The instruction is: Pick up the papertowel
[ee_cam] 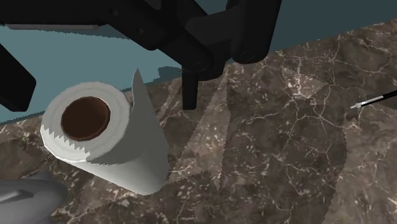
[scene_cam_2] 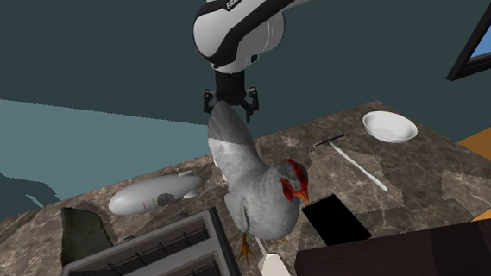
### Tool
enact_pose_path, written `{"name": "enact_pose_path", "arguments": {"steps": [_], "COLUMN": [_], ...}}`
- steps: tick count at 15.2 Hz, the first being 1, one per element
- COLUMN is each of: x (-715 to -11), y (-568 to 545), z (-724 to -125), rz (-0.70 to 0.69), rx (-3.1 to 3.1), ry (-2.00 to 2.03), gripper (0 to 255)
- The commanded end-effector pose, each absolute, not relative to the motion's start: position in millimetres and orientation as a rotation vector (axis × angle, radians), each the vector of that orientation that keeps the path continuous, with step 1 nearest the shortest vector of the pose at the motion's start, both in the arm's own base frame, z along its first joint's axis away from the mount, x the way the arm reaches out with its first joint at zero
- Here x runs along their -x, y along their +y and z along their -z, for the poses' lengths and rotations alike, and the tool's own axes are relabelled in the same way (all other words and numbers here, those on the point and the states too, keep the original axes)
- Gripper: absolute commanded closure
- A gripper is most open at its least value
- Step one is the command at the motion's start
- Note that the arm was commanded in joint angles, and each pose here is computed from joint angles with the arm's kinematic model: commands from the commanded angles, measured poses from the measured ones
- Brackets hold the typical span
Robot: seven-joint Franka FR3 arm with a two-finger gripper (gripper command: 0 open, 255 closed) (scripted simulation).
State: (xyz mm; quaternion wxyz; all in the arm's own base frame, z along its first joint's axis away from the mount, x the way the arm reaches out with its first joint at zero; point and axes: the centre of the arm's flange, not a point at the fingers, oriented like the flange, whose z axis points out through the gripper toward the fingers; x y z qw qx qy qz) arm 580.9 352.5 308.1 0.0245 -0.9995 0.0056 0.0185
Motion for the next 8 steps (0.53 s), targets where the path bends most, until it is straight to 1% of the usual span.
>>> {"name": "enact_pose_path", "arguments": {"steps": [1,8], "x": [-595,-597], "y": [371,374], "z": [-296,-263], "rz": [-0.06,-0.061], "rx": [3.088,3.087], "ry": [0.027,0.028], "gripper": [0,0]}}
